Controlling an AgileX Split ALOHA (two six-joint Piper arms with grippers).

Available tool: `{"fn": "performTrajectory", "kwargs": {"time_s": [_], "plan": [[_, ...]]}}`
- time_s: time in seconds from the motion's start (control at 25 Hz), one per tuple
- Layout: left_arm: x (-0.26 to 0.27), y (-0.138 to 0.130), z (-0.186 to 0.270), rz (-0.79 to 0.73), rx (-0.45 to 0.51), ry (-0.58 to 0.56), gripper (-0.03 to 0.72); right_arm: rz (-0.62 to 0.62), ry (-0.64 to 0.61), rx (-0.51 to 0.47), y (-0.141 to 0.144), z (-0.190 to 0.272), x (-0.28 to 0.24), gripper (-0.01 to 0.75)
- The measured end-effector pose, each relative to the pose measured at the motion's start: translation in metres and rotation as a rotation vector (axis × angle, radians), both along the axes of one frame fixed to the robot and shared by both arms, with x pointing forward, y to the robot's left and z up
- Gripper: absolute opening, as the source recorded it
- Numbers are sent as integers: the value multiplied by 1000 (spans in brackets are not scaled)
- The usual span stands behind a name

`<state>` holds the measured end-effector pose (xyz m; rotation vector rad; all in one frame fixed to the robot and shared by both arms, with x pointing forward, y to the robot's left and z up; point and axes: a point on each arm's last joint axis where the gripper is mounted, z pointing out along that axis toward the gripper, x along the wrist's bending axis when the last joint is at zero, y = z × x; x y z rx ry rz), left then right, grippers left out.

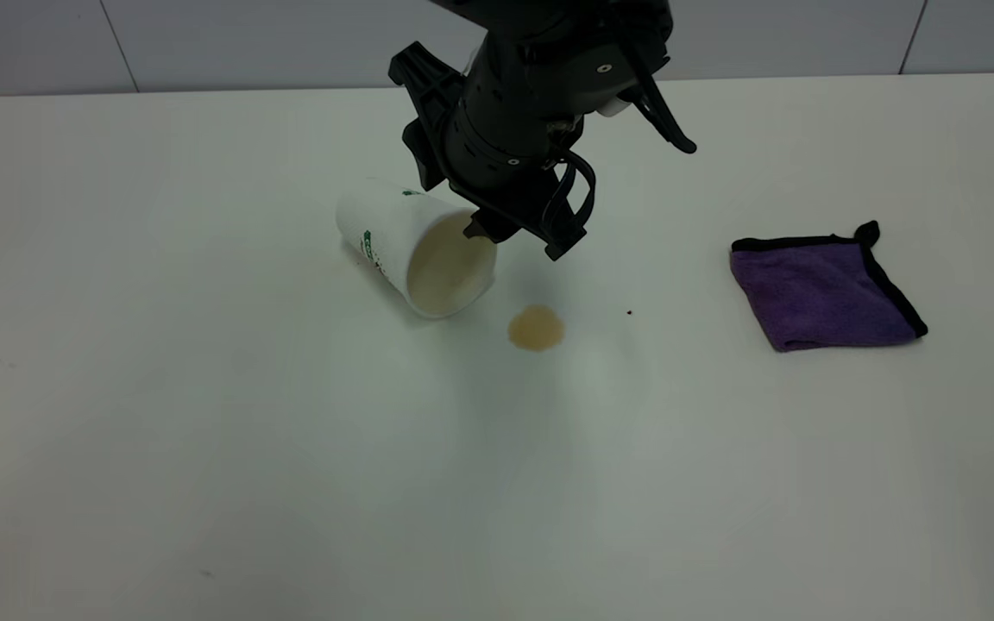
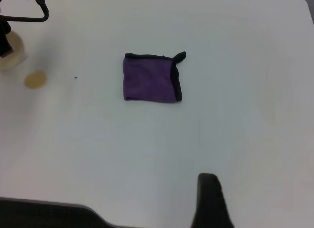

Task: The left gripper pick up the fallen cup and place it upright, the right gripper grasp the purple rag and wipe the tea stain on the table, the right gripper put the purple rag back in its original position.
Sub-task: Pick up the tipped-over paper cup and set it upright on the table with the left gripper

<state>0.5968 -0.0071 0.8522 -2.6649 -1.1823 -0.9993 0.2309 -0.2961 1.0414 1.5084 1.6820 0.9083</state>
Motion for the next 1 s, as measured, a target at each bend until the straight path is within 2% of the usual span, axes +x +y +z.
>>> {"fn": "performTrajectory", "kwargs": {"time_s": [0.76,0.88,1.0], "plan": [[10,8,-49,-77,188,-124,458,0,0,0,0,0,0,550],[10,12,-58,-85,241,-135,458,0,0,0,0,0,0,550],[13,13,-61,-74,257,-185,446,0,0,0,0,0,0,550]]}}
